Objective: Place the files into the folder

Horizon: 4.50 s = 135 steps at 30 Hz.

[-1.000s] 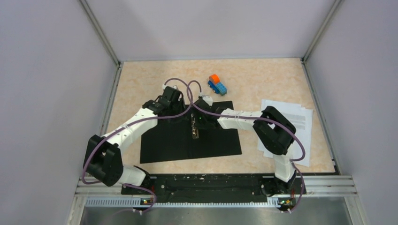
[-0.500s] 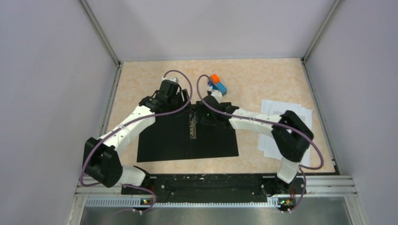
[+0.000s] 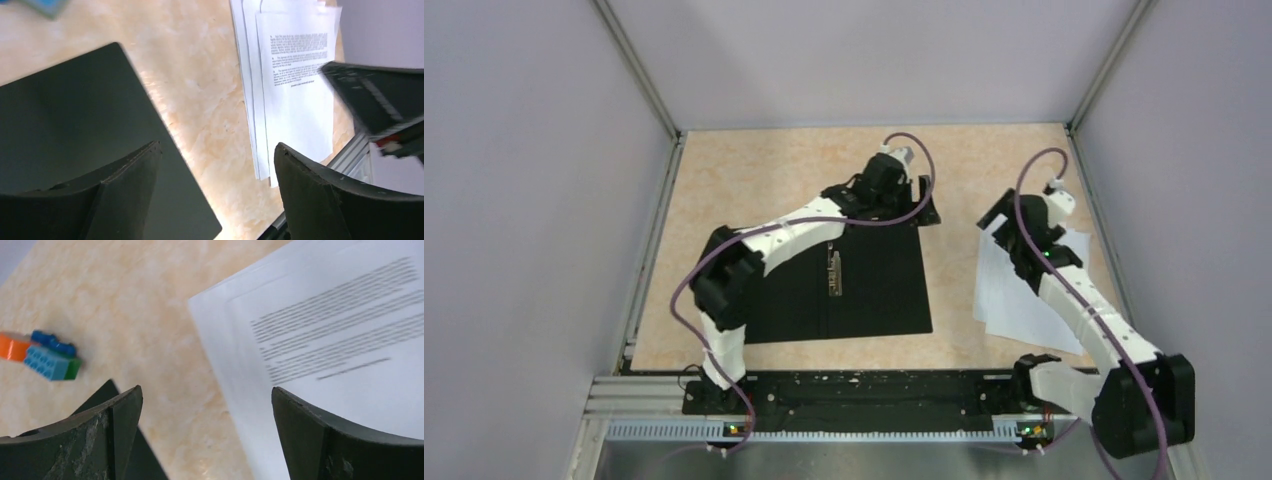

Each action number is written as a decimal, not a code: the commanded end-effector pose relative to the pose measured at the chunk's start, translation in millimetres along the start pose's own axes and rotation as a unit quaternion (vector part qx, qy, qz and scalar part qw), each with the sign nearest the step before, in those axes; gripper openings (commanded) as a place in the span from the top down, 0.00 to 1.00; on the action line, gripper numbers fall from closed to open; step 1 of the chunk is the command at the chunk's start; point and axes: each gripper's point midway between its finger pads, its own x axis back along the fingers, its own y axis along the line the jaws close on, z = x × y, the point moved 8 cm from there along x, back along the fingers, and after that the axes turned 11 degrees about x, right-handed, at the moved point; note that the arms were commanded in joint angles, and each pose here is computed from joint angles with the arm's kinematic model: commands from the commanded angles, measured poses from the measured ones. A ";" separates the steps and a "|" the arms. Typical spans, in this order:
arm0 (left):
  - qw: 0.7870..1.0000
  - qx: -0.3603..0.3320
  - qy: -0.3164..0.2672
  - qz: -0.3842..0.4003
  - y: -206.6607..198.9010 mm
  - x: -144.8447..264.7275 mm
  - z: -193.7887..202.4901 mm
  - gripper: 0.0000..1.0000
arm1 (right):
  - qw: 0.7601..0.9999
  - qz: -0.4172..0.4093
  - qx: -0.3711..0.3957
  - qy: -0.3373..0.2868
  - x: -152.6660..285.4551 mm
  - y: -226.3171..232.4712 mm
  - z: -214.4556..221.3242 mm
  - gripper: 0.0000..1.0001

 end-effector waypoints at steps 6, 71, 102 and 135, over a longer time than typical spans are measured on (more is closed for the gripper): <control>0.991 -0.090 0.055 0.083 -47.8 -89.7 39.0 0.11 | 0.982 0.167 -0.079 -0.038 5.9 -123.0 -15.3 0.01; 0.989 -0.089 0.078 -0.084 6.5 -149.7 31.4 0.12 | 0.986 0.046 -0.080 0.138 -38.3 -120.4 32.5 0.01; 0.979 -0.085 0.184 -0.031 6.9 -168.2 72.4 0.15 | 0.958 -0.124 -0.083 0.245 -77.3 -81.0 61.7 0.01; 0.968 -0.093 0.119 0.199 -68.5 -8.8 -33.4 1.00 | 0.942 -0.328 -0.046 0.045 -1.4 -27.4 -58.9 0.01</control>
